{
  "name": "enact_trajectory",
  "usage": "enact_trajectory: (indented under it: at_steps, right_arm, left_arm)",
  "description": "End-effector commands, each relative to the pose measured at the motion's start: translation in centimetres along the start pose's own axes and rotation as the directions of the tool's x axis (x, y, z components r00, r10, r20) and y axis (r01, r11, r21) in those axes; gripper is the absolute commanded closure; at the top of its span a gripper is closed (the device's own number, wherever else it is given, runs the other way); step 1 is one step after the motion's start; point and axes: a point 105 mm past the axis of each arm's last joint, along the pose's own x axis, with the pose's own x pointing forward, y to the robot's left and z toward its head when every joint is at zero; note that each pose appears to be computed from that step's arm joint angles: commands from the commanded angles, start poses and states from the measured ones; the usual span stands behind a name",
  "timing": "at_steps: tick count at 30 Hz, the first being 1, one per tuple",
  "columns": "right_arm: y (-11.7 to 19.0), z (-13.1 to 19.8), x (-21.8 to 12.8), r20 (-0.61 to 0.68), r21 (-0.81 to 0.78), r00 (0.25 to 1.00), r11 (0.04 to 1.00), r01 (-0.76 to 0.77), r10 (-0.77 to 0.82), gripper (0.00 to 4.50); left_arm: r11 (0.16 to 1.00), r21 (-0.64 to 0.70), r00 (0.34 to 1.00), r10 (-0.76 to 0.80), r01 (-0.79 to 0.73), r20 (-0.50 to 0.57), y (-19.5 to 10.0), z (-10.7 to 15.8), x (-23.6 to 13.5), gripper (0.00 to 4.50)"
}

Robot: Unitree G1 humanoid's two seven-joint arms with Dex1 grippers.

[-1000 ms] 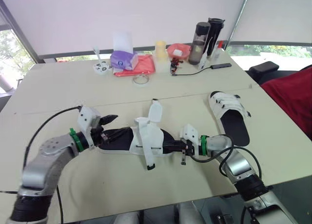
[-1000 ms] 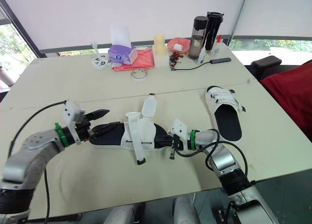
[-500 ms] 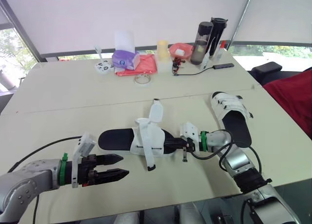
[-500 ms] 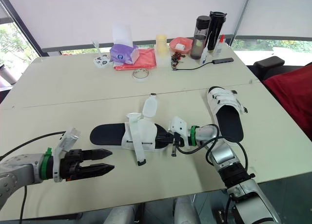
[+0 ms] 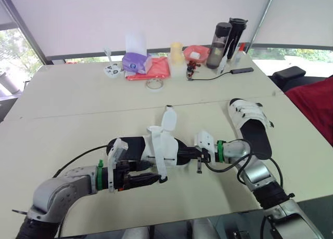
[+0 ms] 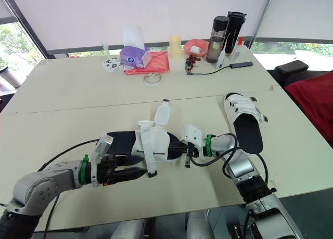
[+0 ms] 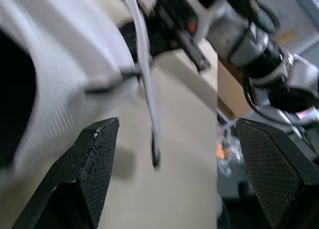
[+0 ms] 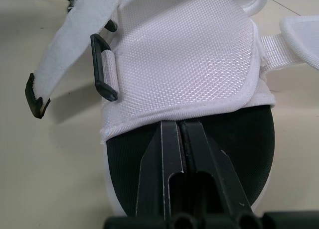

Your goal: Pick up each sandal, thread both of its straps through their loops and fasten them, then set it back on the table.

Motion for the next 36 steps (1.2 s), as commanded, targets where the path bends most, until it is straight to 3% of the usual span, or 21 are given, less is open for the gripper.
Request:
enact_trajectory:
  at_steps: [1,4,7,13,22,28,36]
  right_arm:
    - [0.5,-1.7,-0.3,-0.07,0.042,0.998,0.999,0.0,0.003,4.5]
    - [0.5,-1.7,-0.3,-0.072,0.044,0.997,0.999,0.002,0.001,4.5]
    - [0.4,-1.7,-0.2,-0.073,0.044,0.997,0.999,0.006,-0.003,4.5]
    - [0.3,-1.8,-0.2,-0.074,0.043,0.997,0.999,0.01,-0.007,4.5]
    - [0.2,-1.9,0.0,-0.076,0.049,0.997,0.999,0.013,-0.009,4.5]
    - [0.3,-2.3,0.1,-0.09,0.058,0.996,0.998,0.006,-0.001,4.5]
    - [0.2,-2.4,0.7,-0.093,0.052,0.996,0.999,-0.002,0.007,4.5]
  left_arm:
    - [1.0,0.003,1.0,-0.012,0.012,0.022,-0.5,0.5,0.9,0.65]
    - [0.999,-0.011,0.999,-0.032,0.033,0.038,-1.0,0.8,1.3,0.65]
    - [0.999,-0.021,0.999,-0.033,0.034,0.026,-1.2,0.4,1.2,1.48]
    - [0.999,-0.036,1.0,-0.012,0.012,0.003,-0.8,-0.2,0.4,4.45]
    - [1.0,-0.028,1.0,-0.008,0.008,0.017,-0.4,0.1,-0.2,4.45]
    - [0.996,0.041,0.992,-0.082,0.078,0.095,-0.1,5.8,-1.5,4.45]
    - [0.989,-0.005,0.989,-0.147,0.148,0.031,1.5,7.6,-1.3,4.45]
